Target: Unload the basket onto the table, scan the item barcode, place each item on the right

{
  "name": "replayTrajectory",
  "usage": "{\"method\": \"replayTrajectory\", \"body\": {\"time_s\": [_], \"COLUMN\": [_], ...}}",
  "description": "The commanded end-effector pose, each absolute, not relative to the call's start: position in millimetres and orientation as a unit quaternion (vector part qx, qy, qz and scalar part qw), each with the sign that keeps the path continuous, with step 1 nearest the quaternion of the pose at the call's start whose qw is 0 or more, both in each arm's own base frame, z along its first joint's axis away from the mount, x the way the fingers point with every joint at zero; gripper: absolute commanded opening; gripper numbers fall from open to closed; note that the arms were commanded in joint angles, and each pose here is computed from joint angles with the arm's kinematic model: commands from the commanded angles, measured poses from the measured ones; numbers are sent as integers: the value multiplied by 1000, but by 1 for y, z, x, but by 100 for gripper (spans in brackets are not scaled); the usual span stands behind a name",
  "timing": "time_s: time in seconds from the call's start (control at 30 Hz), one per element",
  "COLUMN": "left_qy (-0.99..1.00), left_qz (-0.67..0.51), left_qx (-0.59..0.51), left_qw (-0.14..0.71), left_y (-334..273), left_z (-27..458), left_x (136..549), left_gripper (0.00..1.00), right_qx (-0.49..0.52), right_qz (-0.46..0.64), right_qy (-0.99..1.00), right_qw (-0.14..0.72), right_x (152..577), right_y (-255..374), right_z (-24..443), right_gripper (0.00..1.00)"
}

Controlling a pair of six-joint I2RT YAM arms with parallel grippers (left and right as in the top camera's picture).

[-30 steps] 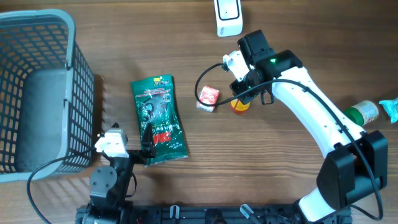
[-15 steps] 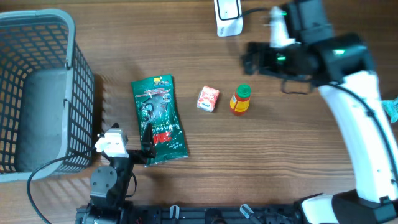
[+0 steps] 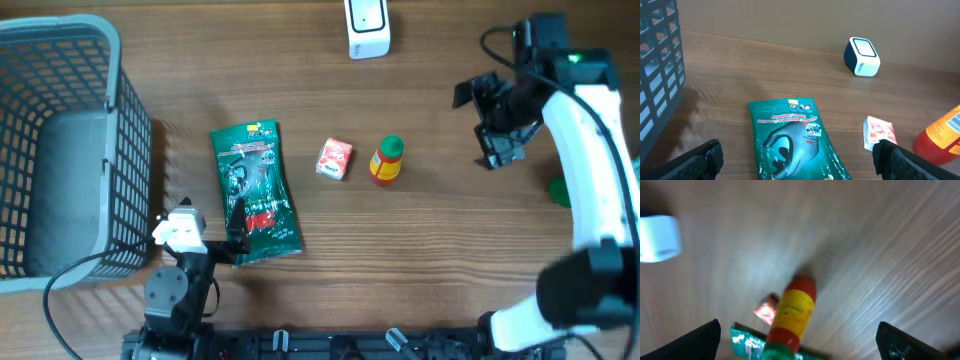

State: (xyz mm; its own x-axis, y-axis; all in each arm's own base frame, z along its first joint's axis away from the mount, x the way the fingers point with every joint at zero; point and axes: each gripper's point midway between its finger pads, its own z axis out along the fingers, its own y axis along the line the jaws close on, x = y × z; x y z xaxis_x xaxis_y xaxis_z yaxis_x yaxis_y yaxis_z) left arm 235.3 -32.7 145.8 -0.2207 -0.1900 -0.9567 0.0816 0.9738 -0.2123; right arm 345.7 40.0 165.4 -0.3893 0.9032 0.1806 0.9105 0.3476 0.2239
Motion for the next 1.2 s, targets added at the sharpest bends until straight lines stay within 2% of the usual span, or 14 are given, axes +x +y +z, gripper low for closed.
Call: {"method": "replayTrajectory", "body": {"time_s": [0.0,0.3,0.53,0.93,1.17], "left_qy": [773,773,773,773,773], "left_qz": [-105,-105,-105,-105,-105], "left_qx": [-26,-26,-26,-26,-26], "left_qw": [625,625,625,625,625], "left_y": [-33,-33,-33,-33,-33], "left_z": [145,145,145,145,145], "left_x": [235,235,235,235,235], "left_gripper": [100,100,100,100,100], "right_qx": [-548,-489,-447,-452,-447], "right_qz": [-217,-258,-302,-273,-287], "right_qy": [-795,-789,-795,-790,-788], "right_qw": [145,269,277,312,311], "right_x": [341,342,350,323,325], "right_y": [67,101,134,172,176], "right_z": [125,57,51,27,26], "right_gripper": [100,100,100,100,77]}}
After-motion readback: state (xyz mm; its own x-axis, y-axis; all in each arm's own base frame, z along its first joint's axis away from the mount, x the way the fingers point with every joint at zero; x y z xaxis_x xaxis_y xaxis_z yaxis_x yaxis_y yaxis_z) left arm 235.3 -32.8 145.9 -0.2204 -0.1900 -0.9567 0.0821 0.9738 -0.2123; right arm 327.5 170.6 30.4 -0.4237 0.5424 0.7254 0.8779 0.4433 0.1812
